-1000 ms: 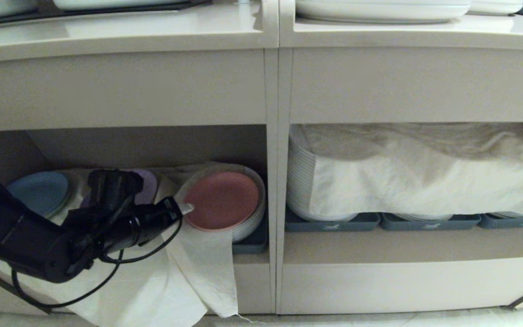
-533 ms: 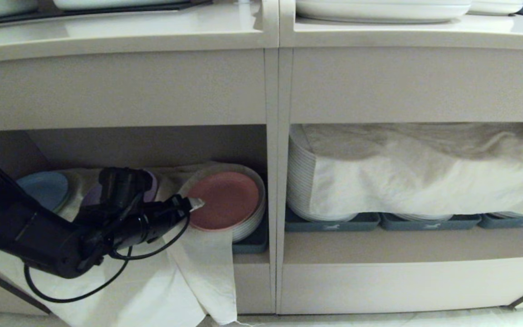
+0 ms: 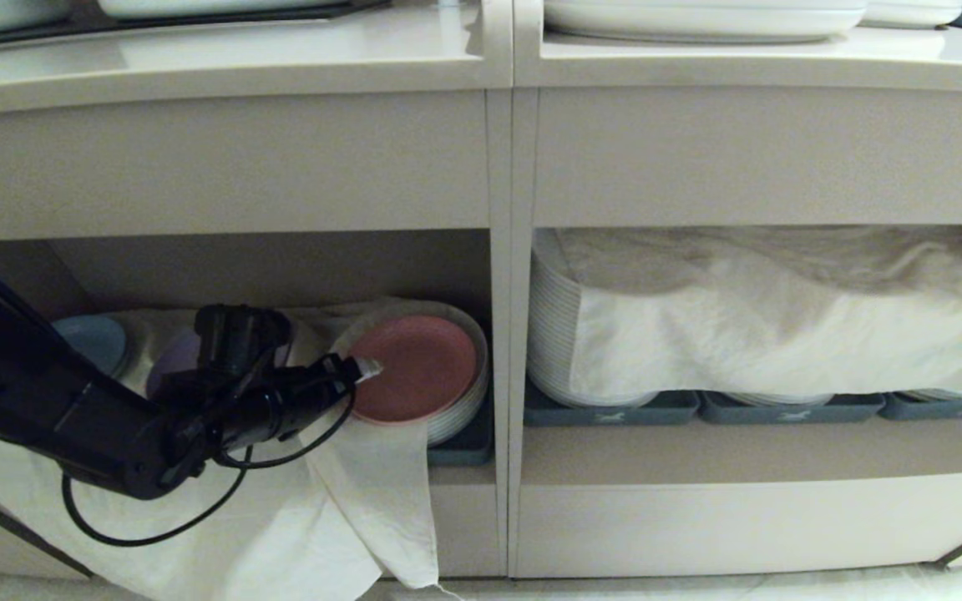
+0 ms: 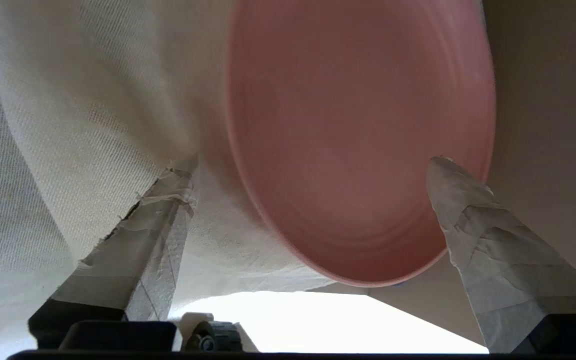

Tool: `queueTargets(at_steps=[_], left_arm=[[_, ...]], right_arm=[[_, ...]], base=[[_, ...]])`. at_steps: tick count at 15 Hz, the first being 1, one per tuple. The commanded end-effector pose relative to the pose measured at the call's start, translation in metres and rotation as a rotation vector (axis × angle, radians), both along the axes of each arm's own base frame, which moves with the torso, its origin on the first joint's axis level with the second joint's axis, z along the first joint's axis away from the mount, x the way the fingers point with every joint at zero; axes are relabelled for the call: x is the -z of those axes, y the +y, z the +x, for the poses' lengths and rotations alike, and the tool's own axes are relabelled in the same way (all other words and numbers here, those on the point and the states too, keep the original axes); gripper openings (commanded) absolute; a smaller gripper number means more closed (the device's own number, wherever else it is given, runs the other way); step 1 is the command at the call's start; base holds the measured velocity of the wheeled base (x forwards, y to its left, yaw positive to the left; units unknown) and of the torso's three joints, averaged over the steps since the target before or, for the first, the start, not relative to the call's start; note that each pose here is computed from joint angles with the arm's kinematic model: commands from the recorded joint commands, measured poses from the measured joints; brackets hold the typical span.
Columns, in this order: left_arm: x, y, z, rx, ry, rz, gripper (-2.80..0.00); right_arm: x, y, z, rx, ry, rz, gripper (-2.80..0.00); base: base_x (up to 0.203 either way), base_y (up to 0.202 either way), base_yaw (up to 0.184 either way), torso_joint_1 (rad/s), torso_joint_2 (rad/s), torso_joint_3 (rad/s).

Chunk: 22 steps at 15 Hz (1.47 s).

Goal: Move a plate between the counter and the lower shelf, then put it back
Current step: Pick up the plate in the cupboard

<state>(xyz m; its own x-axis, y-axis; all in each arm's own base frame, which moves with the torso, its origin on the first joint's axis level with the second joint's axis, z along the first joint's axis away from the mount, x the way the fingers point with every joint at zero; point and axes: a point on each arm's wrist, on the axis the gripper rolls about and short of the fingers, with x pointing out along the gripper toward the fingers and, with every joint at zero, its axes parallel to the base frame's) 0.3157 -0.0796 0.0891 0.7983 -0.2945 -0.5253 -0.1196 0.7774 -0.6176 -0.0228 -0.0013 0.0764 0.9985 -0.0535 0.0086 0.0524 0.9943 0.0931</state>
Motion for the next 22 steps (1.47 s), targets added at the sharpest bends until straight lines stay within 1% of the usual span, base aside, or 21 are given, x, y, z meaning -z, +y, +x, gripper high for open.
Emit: queueTargets(at_steps=[1, 5, 8, 12, 17, 18, 22], left_arm=[[0.003, -0.001, 0.002, 0.002, 0.006, -0.004, 0.0], [0.0, -0.009, 0.008, 0.01, -0.012, -0.016, 0.0], [0.001, -0.013, 0.009, 0.02, -0.01, -0.017, 0.0], [0.005, -0.014, 0.009, 0.02, 0.004, -0.012, 0.0], [0.005, -0.014, 0.01, 0.02, -0.001, -0.01, 0.0], [0.005, -0.014, 0.01, 0.019, -0.003, -0.006, -2.8], [0.001, -0.013, 0.01, 0.014, -0.015, -0.007, -2.8]], right_arm=[[0.0, 0.0, 0.0, 0.0, -0.001, 0.001, -2.8], [0.0, 0.0, 0.0, 0.0, -0.001, 0.001, -2.8], [0.0, 0.0, 0.0, 0.0, -0.001, 0.001, -2.8], [0.0, 0.0, 0.0, 0.0, -0.001, 0.001, -2.8], [0.0, 0.0, 0.0, 0.0, -0.001, 0.001, -2.8], [0.0, 0.0, 0.0, 0.0, -0.001, 0.001, -2.8], [0.0, 0.0, 0.0, 0.0, -0.001, 0.001, -2.8]], base=[[0.0, 0.0, 0.0, 0.0, 0.0, 0.0], [0.0, 0.0, 0.0, 0.0, 0.0, 0.0], [0.0, 0.0, 0.0, 0.0, 0.0, 0.0], [0.0, 0.0, 0.0, 0.0, 0.0, 0.0], [0.0, 0.0, 0.0, 0.0, 0.0, 0.0], [0.0, 0.0, 0.0, 0.0, 0.0, 0.0], [0.0, 0.0, 0.0, 0.0, 0.0, 0.0]])
